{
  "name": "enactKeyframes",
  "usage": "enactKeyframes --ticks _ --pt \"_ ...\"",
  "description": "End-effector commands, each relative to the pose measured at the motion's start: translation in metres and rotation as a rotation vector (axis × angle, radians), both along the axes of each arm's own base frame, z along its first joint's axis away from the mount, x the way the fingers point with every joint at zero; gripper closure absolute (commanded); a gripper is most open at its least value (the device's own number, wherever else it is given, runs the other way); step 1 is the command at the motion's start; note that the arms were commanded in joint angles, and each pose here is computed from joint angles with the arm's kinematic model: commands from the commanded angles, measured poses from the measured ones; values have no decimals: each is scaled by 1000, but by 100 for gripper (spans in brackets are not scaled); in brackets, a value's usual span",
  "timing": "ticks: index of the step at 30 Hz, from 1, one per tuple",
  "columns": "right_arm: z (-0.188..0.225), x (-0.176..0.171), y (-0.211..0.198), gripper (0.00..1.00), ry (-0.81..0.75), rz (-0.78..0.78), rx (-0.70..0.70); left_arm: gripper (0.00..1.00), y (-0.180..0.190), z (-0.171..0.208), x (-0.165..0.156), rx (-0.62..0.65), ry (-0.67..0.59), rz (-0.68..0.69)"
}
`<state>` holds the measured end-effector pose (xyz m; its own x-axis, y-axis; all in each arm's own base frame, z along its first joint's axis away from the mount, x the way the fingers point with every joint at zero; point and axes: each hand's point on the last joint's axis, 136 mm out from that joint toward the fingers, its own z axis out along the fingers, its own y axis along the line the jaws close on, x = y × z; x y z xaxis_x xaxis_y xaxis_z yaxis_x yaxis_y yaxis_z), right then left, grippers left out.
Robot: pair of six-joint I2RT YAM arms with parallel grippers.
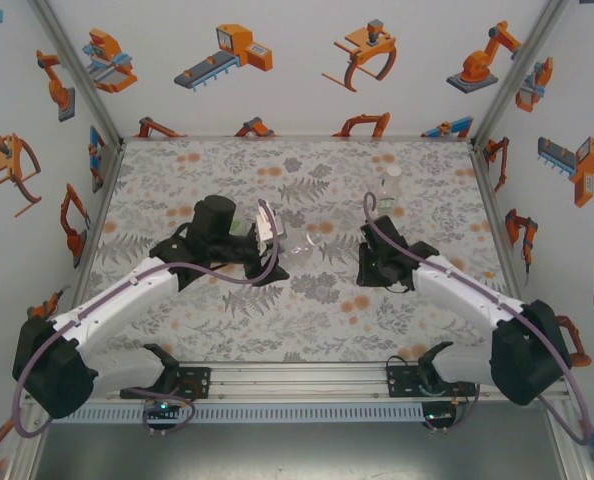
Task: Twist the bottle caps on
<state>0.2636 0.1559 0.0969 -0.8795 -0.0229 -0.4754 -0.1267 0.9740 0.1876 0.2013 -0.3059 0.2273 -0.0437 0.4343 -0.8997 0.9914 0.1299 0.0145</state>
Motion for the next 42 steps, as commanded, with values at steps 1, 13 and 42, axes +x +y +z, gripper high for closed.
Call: enactKeyframes --ticks 1,13,42 --pt "48 4 18 94 -98 128 79 100 -2 11 -9 -5 -63 -52" --pt "183 -32 63 100 -424 575 304 100 2 14 -36 -16 -192 -161" --pt "268 -115 100 100 -848 1238 522 100 1 28 -53 -64 -210 -233"
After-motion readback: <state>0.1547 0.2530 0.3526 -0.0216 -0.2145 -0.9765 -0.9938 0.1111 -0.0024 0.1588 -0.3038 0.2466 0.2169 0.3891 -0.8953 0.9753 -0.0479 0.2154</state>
